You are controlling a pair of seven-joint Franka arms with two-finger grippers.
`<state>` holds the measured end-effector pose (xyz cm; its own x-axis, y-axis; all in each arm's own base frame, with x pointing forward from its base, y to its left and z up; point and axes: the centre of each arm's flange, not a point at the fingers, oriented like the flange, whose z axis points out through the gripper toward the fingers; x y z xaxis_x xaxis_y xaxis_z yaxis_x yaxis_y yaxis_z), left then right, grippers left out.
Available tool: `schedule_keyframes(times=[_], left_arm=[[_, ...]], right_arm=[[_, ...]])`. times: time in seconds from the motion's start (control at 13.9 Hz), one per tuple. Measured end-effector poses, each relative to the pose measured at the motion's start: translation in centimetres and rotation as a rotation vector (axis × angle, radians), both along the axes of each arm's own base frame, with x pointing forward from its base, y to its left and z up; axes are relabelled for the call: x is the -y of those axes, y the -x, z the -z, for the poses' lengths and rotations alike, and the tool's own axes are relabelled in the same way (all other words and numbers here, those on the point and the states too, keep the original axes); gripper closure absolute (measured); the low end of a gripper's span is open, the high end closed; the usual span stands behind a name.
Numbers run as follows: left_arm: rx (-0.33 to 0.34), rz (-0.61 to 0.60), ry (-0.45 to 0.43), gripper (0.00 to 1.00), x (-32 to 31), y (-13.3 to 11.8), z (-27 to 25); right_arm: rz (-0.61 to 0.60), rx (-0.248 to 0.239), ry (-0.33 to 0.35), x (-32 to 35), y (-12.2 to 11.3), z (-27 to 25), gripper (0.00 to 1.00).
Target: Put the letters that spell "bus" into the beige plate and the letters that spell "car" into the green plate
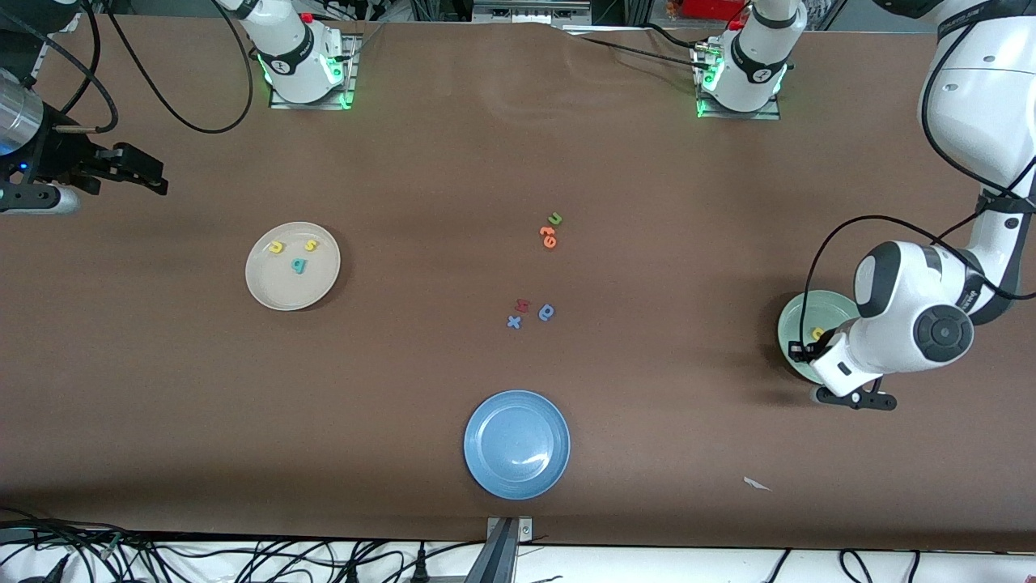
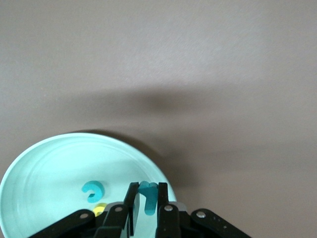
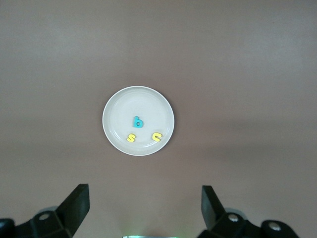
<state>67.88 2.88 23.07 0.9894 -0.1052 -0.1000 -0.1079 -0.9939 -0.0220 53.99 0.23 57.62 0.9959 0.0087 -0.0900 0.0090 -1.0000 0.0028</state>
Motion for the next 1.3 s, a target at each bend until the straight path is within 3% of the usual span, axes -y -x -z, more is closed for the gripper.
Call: schedule_keyframes(times=[0.22, 0.29, 0.79, 1.15, 1.3], left_arm=[[0.001, 0.024, 0.0, 0.81, -3.2, 2.4, 2.2], [-0.001, 0.034, 0.003, 0.76, -4.1, 2.8, 2.4], [-0.005, 0.092, 0.017, 0.08, -1.0, 3.0, 2.0], [-0.025, 0.098, 0.019, 0.1, 0.8, 3.6, 2.9], [-0.032, 0.096, 0.019, 0.15, 2.3, 3.7, 3.3]], right_arm=[[0.0, -0.003, 0.0, 0.0, 0.0, 0.0, 0.0], [0.0, -0.004, 0.0, 0.0, 0.0, 0.0, 0.0], [0.003, -0.015, 0.0, 0.1, 0.2, 0.1, 0.0], [0.005, -0.022, 0.0, 0.3, 0.2, 0.2, 0.0], [0.005, -0.022, 0.0, 0.3, 0.2, 0.2, 0.0]])
